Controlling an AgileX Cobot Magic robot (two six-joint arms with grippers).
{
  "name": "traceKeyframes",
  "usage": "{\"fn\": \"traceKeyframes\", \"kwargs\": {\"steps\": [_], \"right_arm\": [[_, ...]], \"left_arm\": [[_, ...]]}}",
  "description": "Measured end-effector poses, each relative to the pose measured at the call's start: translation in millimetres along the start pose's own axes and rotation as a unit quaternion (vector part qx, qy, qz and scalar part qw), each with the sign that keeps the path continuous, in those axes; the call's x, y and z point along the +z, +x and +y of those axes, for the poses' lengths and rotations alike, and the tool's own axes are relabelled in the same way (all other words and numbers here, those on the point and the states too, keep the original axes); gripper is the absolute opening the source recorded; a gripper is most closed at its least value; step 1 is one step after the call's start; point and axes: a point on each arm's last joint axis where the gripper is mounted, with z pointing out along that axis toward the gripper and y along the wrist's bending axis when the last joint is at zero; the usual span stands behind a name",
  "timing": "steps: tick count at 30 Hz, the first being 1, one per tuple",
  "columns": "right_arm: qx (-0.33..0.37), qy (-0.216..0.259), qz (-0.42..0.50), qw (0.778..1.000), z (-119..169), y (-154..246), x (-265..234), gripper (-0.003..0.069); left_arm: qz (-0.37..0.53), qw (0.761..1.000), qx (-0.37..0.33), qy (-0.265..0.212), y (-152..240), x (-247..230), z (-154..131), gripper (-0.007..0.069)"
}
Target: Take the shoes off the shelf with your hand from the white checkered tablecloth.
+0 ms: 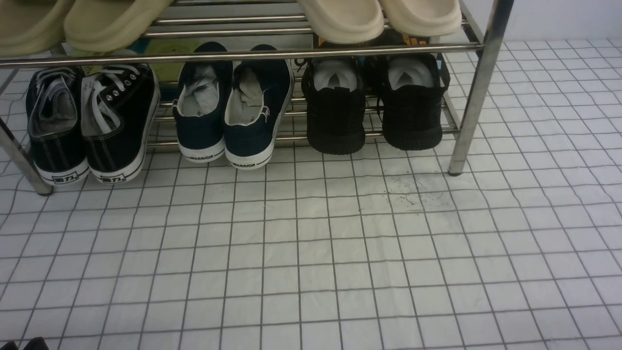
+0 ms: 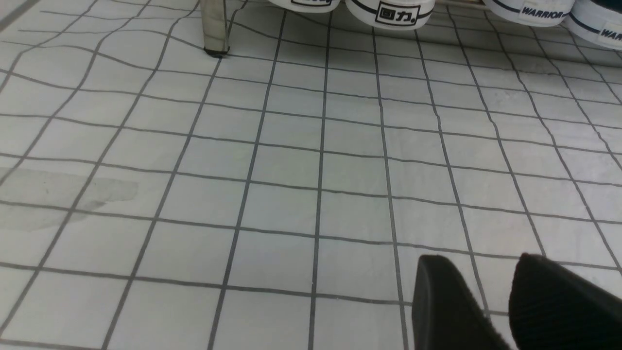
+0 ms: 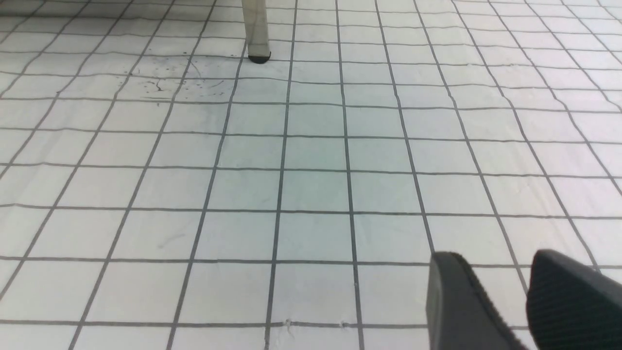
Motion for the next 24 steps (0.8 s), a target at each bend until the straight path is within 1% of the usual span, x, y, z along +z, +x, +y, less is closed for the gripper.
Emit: {"fn": "traceKeyframes", "kwargs": {"steps": [7,9,10,11,12,14,15,16,17,18,19,23,24], "right_arm": [[0.001,0.0,0.0,1.0,0.0,0.0,0.0,0.0239],[0.053,-0.013,-0.002,0.999,2.4,-0.5,0.0,0.0239],[0.062,-0.016,-0.002,0.998,2.8,-0.6,0.0,0.0239],[0.186,-0.046,-0.001,0.982,8.2,-1.7,-0.4,0.0239],[0.222,-0.055,0.001,0.974,9.7,-1.9,-0.4,0.0239],[0.326,-0.081,0.005,0.942,14.1,-2.6,-0.5,0.0239],[0.366,-0.091,0.008,0.926,15.8,-2.9,-0.5,0.0239],[0.393,-0.099,0.009,0.914,17.0,-3.4,-0.7,0.0239],[0.403,-0.102,0.01,0.909,17.5,-3.7,-0.8,0.0239],[0.435,-0.112,0.011,0.893,19.1,-4.9,-1.2,0.0239],[0.452,-0.119,0.011,0.884,20.0,-5.8,-1.5,0.0239],[0.485,-0.128,-0.001,0.865,20.0,-9.4,-1.9,0.0239],[0.487,-0.129,-0.002,0.864,20.0,-9.6,-1.9,0.0239]], "left_arm": [[0.0,1.0,0.0,0.0,0.0,0.0,0.0,0.024],[0.0,1.0,0.0,0.0,0.0,0.0,0.0,0.024],[0.0,1.0,0.0,0.0,0.0,0.0,0.0,0.024],[0.0,1.0,0.0,0.0,0.0,0.0,0.0,0.024],[0.0,1.0,0.0,0.0,0.0,0.0,0.0,0.024],[0.0,1.0,0.0,0.0,0.0,0.0,0.0,0.024],[0.0,1.0,0.0,0.0,0.0,0.0,0.0,0.024],[0.0,1.0,0.0,0.0,0.0,0.0,0.0,0.024],[0.0,1.0,0.0,0.0,0.0,0.0,0.0,0.024],[0.0,1.0,0.0,0.0,0.0,0.0,0.0,0.024],[0.0,1.0,0.0,0.0,0.0,0.0,0.0,0.024],[0.0,1.0,0.0,0.0,0.0,0.0,0.0,0.024],[0.0,1.0,0.0,0.0,0.0,0.0,0.0,0.024]]}}
